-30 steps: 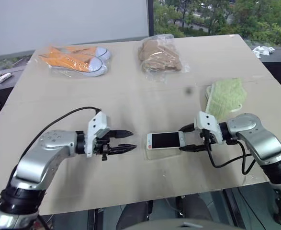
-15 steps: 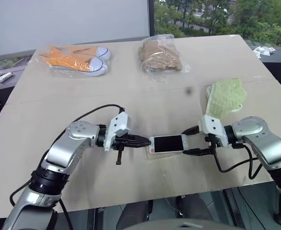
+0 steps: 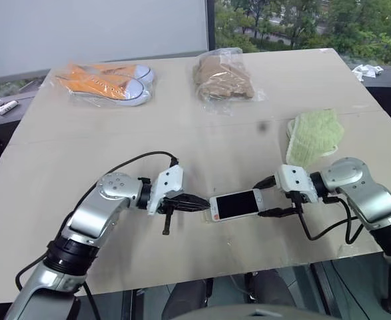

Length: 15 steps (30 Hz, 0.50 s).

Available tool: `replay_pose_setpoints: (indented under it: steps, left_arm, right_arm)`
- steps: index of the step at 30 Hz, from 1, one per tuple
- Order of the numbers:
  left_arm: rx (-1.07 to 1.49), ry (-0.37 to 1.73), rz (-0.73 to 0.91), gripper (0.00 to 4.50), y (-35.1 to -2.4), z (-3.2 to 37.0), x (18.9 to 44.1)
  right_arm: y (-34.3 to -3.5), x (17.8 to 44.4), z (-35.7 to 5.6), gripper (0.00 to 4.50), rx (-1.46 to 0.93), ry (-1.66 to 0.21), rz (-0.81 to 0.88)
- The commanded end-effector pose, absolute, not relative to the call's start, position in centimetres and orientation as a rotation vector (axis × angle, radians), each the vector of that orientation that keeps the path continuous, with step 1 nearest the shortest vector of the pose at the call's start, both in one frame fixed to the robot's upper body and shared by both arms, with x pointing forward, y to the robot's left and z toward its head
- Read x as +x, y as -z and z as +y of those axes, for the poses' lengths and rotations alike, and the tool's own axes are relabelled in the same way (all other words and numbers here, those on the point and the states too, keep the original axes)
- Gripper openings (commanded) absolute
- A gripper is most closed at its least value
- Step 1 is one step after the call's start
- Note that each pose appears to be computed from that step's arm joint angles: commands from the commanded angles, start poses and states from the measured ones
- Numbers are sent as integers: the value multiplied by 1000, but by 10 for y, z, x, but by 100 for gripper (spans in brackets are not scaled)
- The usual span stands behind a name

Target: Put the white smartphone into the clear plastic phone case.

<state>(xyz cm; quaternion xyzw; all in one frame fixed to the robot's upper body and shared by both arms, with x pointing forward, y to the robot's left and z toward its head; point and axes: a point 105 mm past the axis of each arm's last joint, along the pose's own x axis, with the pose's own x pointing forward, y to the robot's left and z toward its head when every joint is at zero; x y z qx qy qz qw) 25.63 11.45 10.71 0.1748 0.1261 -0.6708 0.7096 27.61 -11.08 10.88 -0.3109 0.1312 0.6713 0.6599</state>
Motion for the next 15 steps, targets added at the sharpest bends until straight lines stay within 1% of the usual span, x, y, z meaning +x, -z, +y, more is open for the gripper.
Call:
replay_pose_setpoints:
  steps: [1, 6, 15]
  left_arm:
    - [424, 1505, 226, 2, -110, 103, 255]
    - [439, 1508, 217, 2, -105, 96, 254]
    - [483, 1519, 251, 2, -94, 96, 253]
  right_arm:
    - [-113, 279, -107, 285, -739, -1529, 274]
    - [-112, 281, -108, 285, -733, -1515, 286]
    - [-117, 283, -104, 285, -698, -1499, 304]
